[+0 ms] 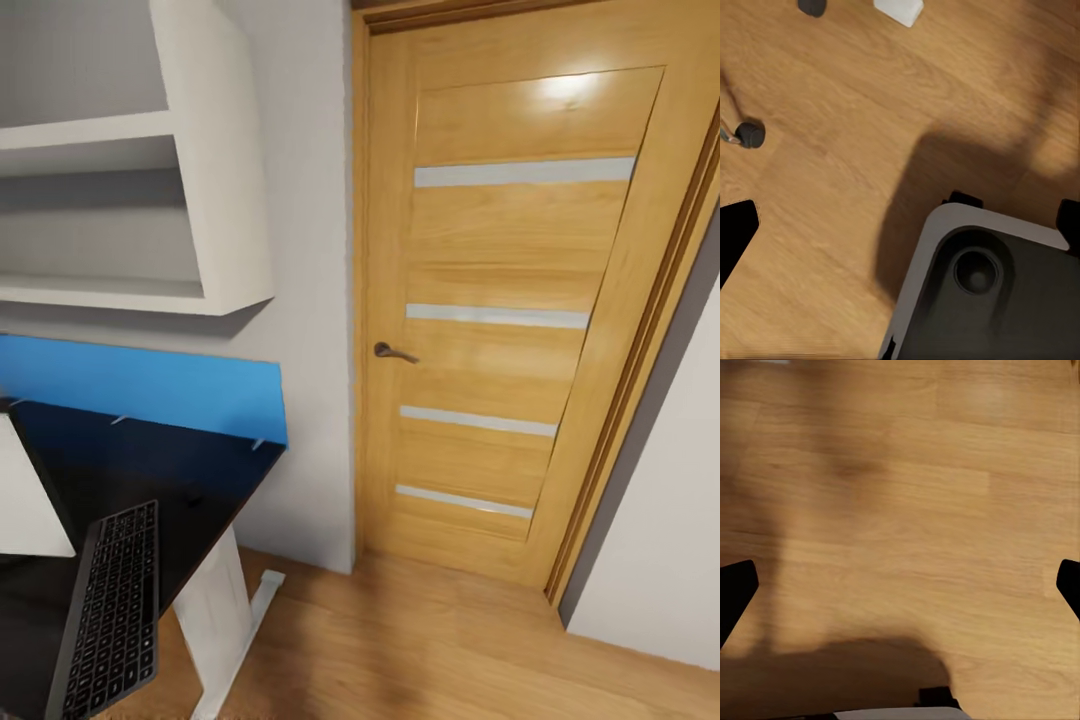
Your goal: In the bedroom, organize the workspace by keeping the computer under the desk, ensuring the monitor is on the desk, placing the keyboard on the desk next to the monitor, placing the mouse on the desk next to the keyboard, moving the folder from the swivel chair onto the desk next to the mouse, stacking the notebook on top of the folder with the pen on top of the notebook, and positioning the swivel chair next to the desk.
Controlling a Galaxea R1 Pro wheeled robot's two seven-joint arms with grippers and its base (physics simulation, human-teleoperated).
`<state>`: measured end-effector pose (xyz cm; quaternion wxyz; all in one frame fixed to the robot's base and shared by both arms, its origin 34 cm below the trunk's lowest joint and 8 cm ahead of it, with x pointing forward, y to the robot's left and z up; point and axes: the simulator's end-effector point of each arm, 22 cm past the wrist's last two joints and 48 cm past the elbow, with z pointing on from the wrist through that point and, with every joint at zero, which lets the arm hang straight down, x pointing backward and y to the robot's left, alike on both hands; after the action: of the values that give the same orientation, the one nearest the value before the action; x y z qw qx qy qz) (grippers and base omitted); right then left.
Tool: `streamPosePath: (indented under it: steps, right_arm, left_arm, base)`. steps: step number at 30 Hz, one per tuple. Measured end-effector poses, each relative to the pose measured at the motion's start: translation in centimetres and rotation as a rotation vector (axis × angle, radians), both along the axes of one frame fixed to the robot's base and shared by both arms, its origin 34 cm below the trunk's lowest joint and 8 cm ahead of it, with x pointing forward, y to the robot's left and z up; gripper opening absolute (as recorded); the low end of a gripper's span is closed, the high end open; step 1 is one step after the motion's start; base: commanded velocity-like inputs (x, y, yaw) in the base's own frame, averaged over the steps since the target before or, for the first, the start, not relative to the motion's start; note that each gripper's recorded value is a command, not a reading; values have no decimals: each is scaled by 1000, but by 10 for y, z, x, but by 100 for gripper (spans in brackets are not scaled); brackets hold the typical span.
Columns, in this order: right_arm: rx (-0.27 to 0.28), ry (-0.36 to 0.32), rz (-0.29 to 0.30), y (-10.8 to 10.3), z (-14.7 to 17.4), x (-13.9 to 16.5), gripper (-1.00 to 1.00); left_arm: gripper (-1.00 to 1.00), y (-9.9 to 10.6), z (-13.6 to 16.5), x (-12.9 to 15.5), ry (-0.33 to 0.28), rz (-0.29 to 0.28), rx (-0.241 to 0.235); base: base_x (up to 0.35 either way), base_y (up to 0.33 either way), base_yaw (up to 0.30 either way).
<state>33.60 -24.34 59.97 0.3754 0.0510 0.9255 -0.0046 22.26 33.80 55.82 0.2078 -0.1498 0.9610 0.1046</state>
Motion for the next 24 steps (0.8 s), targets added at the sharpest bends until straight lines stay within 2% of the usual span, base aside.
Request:
streamPosePath:
  steps: [13,24]
  right_arm:
    - [1,0,-5,0,0,0,100]
    - [0,4,0,0,-1,0,100]
  left_arm:
    - [100,2,0,0,0,-1,1]
    - [100,2,0,0,1,-1,1]
  base:
    - [0,0,276]
    - [-178,0,102]
